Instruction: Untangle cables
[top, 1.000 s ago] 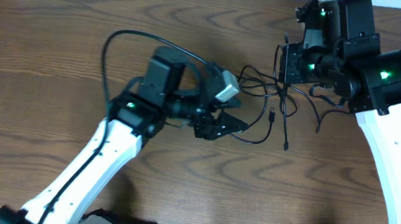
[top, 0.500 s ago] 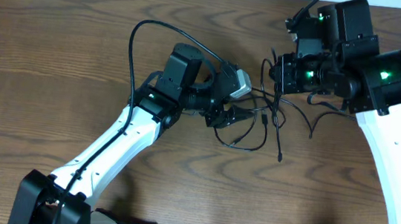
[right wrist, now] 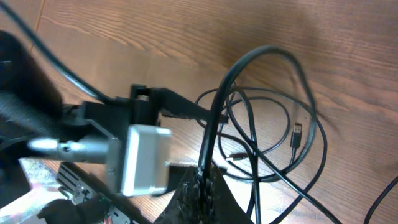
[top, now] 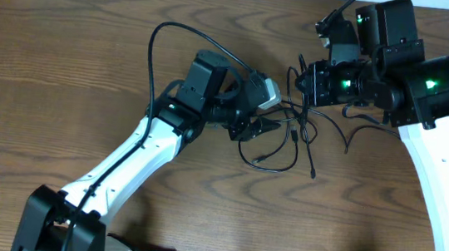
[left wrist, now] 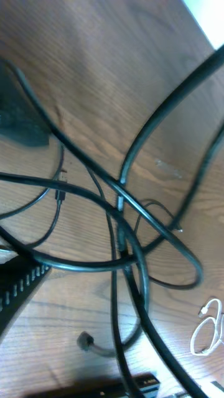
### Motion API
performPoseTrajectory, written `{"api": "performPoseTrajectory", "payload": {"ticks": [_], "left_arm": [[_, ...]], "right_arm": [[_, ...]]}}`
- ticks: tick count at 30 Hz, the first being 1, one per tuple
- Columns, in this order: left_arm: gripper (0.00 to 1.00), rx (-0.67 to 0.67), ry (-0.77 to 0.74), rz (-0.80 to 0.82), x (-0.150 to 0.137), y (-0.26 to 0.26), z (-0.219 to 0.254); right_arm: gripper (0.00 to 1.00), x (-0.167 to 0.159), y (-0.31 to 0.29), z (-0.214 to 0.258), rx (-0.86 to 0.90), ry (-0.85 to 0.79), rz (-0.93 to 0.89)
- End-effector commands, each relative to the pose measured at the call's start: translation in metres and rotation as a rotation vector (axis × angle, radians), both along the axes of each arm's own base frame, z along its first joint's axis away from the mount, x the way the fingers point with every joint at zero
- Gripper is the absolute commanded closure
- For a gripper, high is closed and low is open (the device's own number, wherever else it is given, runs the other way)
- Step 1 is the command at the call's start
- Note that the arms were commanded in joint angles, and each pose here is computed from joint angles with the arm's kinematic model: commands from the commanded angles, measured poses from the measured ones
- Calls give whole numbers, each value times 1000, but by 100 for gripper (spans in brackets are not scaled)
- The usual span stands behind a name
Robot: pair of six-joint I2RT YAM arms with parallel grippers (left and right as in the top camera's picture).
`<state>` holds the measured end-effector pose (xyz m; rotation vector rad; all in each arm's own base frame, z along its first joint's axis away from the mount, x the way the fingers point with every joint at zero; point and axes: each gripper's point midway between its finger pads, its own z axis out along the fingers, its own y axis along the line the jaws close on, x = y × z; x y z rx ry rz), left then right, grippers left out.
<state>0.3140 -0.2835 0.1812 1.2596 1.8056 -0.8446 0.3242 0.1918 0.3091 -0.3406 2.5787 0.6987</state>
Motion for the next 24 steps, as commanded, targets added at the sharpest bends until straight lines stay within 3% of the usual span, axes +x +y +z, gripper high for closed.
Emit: {"api": "performPoseTrajectory", "payload": {"ticks": [1, 2, 3, 7, 13, 24], "left_arm": [[69, 22, 10, -6, 2, -1, -12], [86, 25, 16, -6, 2, -2, -14], [92, 26, 17, -5, 2, -1, -15], [92, 29, 12, 17, 6, 3, -13], [93, 11, 29, 118, 11, 30, 12], [92, -39, -90, 255, -23, 94, 94]], "right_arm": [[99, -2, 2, 7, 26, -14, 24], [99, -2, 2, 7, 26, -14, 23], [99, -2, 2, 7, 26, -14, 24], [99, 2, -5, 4, -13, -25, -11], [99, 22, -50, -6, -150, -35, -223], [99, 34, -134, -15, -281, 4, -479]]}}
